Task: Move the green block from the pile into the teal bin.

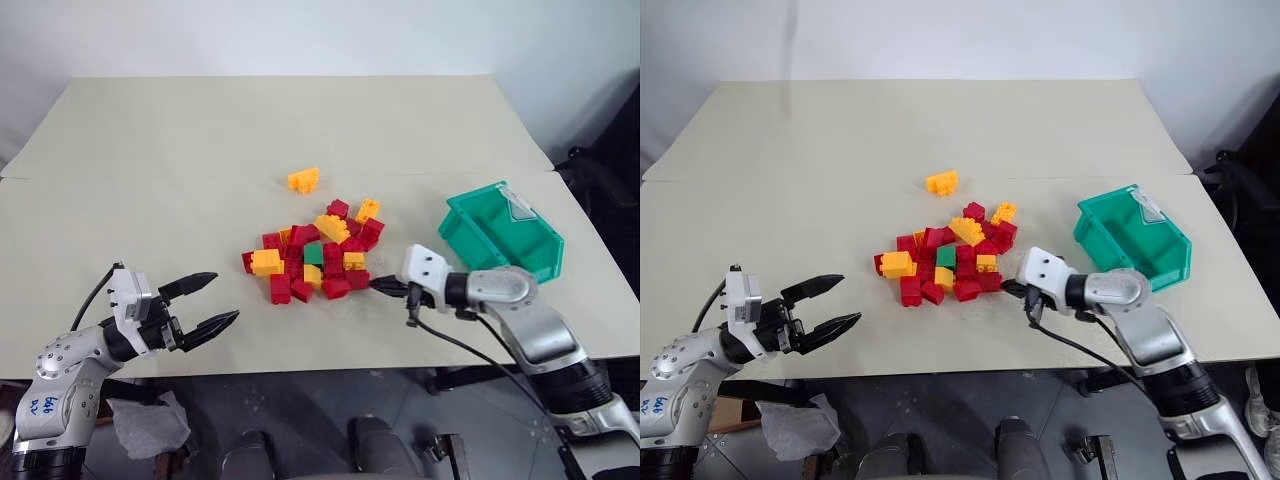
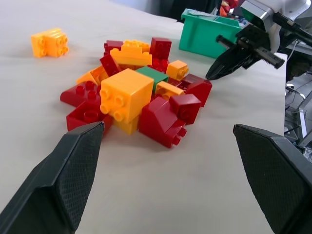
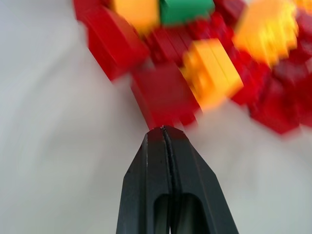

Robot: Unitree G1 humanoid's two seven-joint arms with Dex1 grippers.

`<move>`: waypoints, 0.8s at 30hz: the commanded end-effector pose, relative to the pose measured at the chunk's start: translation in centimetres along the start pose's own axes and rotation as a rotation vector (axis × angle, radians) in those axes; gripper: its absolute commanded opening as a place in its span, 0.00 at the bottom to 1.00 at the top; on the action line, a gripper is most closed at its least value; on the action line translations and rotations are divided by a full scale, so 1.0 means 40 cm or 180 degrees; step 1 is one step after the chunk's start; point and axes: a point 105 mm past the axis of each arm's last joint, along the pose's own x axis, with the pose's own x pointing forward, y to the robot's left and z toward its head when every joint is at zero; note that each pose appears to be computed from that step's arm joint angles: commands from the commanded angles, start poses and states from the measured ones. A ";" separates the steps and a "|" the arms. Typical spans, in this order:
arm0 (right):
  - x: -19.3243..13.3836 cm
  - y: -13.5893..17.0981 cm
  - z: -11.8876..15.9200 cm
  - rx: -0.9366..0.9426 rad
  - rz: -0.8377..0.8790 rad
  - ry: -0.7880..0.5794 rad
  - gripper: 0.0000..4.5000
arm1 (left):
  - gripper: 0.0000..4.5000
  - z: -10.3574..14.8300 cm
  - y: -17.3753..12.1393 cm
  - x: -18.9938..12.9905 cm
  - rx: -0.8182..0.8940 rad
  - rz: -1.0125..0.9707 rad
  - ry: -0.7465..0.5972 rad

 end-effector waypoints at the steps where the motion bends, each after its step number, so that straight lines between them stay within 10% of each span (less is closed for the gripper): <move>1: -0.050 -0.020 0.062 0.0013 -0.0123 -0.0343 0.01 | 1.00 0.018 0.001 -0.009 0.0122 -0.0002 -0.0022; 6: -0.060 0.011 0.116 0.0359 0.0175 -0.0585 0.20 | 1.00 0.014 0.001 -0.013 0.0077 -0.0013 -0.0009; 15: 0.066 -0.029 0.197 0.0431 0.0226 -0.0508 0.89 | 1.00 0.011 0.003 -0.002 0.0098 -0.0007 -0.0008; 24: 0.186 -0.069 0.176 -0.0082 0.0325 0.0000 0.89 | 1.00 0.030 -0.016 0.019 0.0315 -0.0203 -0.0070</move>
